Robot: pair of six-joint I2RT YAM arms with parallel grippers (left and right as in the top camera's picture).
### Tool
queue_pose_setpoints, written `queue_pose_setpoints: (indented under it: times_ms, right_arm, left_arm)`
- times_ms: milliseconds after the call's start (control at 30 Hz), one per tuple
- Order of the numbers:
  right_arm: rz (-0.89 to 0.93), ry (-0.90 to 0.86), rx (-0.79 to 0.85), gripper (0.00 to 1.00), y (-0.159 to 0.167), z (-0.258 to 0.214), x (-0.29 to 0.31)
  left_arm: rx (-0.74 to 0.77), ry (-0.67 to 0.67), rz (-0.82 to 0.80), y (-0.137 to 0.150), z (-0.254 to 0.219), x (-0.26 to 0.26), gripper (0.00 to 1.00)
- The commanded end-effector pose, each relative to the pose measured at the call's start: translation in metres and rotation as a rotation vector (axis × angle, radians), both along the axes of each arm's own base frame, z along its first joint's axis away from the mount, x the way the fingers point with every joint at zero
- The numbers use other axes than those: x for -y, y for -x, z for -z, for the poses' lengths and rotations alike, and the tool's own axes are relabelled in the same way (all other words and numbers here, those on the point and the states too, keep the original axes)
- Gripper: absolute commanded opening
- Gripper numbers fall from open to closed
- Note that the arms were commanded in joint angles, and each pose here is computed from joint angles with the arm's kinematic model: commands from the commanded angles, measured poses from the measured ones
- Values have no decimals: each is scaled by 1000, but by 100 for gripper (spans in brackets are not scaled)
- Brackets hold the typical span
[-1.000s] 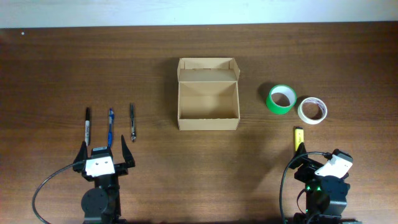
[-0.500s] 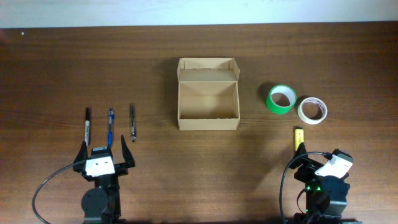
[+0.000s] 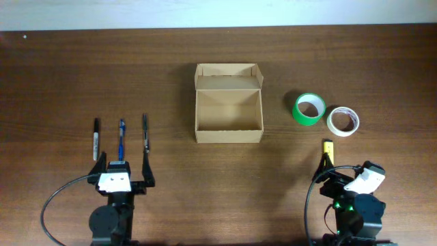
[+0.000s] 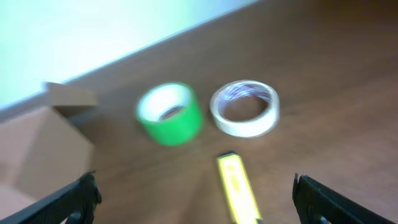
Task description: Pack container
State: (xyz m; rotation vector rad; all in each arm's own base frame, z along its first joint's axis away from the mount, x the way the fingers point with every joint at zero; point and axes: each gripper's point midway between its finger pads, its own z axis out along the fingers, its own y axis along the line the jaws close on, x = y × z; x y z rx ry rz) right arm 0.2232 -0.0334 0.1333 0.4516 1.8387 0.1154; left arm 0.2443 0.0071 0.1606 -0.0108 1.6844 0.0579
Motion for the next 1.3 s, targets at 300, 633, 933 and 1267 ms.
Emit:
queue_pose_setpoints:
  times_ms: [300, 633, 933, 1267]
  right_arm:
    - [-88, 124, -192, 99, -18, -105, -1]
    - [-187, 69, -395, 99, -77, -210, -7]
    - [-196, 23, -574, 98, -149, -190, 3]
    - [-258, -118, -1014, 86, -194, -37, 1]
  left_arm:
    - [-277, -144, -65, -82, -102, -35, 99]
    - [-538, -6, 75, -202, -104, -59, 99]
    - [-655, 35, 63, -221, -55, -75, 99]
    - [-674, 40, 64, -223, -47, -75, 99]
